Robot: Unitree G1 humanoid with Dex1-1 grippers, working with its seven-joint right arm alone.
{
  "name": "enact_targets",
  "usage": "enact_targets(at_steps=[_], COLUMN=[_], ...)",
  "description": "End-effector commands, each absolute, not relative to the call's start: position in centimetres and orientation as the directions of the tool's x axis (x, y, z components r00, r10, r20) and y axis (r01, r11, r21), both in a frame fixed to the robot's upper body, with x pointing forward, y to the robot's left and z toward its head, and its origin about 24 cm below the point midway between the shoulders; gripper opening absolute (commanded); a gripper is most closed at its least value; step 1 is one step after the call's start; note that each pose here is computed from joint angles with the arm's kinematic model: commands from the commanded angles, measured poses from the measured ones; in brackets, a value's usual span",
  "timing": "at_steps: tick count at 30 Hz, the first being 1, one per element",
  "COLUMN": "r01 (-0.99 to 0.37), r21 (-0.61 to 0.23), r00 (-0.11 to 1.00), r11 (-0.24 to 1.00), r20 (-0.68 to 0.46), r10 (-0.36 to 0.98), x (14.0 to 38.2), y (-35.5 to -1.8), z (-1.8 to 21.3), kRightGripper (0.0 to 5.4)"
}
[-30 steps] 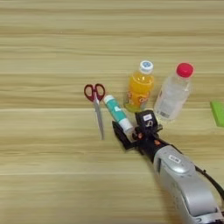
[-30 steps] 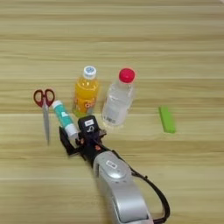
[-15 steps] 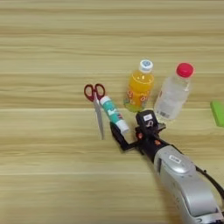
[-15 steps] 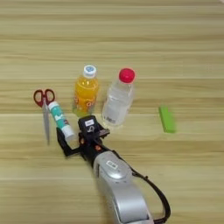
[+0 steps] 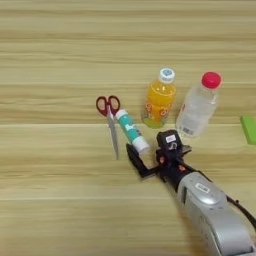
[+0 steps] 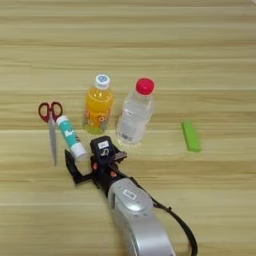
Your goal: Move the objects on the table
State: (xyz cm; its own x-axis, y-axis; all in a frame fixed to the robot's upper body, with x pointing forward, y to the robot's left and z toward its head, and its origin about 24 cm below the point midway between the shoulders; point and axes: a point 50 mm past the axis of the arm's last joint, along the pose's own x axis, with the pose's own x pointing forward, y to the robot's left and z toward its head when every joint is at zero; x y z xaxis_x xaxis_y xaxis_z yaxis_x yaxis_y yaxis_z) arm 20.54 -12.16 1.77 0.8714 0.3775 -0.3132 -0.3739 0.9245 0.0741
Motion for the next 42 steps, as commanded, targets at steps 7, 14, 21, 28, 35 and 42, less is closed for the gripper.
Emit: enact_targets(at_steps=[7, 14, 21, 28, 35, 42], r01=[-0.393, -0.384, -0.363, -0.334, -0.299, -0.238], r21=[0.041, 0.009, -0.073, -0.141, -0.157, -0.226], r00=[0.903, 0.917, 0.932, 0.934, 0.928, 0.900], r11=[0.918, 0.923, 0.929, 0.932, 0.941, 0.945], r20=[-0.172, -0.109, -0.022, 0.084, 0.181, 0.313], r10=[0.394, 0.383, 0.362, 0.347, 0.325, 0.302], x=[20.8, 20.6, 20.3, 19.9, 19.5, 19.0], y=[-11.6, -11.6, -11.6, -11.7, -11.8, -12.0], z=[5.1, 6.6, 8.3, 9.9, 11.5, 13.6], kRightGripper=[5.36, 5.36, 5.36, 5.36, 5.36, 5.36])
